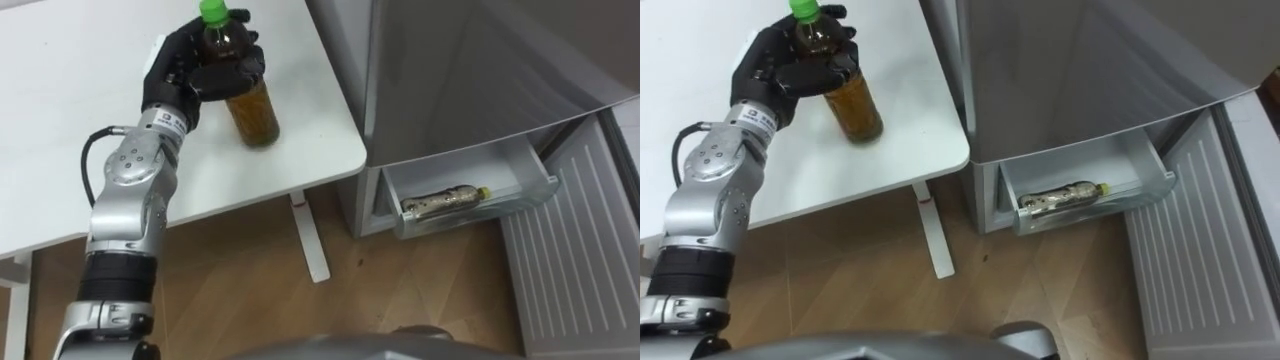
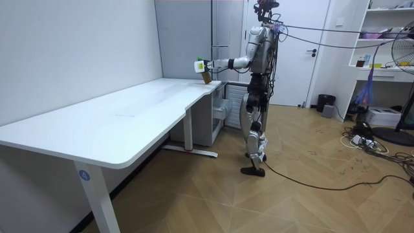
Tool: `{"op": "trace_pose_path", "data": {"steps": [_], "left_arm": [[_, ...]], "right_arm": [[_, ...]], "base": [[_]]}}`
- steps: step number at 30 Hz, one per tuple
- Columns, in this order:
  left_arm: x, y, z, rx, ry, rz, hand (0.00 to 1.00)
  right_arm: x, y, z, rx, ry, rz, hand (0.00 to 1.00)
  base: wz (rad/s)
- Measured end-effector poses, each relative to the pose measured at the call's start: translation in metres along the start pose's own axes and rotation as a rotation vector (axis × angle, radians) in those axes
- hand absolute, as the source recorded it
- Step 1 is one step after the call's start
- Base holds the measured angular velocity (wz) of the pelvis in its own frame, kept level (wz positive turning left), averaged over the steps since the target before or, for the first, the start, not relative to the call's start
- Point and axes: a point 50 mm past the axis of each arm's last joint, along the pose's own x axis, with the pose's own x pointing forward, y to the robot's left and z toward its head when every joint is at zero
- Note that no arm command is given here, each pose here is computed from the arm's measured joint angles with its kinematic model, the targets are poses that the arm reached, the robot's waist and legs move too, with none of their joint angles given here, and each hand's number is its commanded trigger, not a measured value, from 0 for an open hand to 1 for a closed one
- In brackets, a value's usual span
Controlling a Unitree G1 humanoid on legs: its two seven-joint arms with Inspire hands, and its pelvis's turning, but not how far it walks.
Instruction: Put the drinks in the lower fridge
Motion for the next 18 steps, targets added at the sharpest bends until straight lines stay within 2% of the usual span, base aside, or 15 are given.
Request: {"op": "trace_pose_path", "data": {"steps": [10,18], "left_arm": [[0.0,-0.001,-0.003,0.003,0.019,-0.004,1.0],[0.0,0.0,-0.004,0.004,0.023,0.008,1.0]], "right_arm": [[0.0,0.0,0.003,0.002,-0.012,0.001,0.0],[-0.001,0.004,0.018,0.076,-0.08,0.019,0.0]], "base": [[-0.01],[0.0]]}}
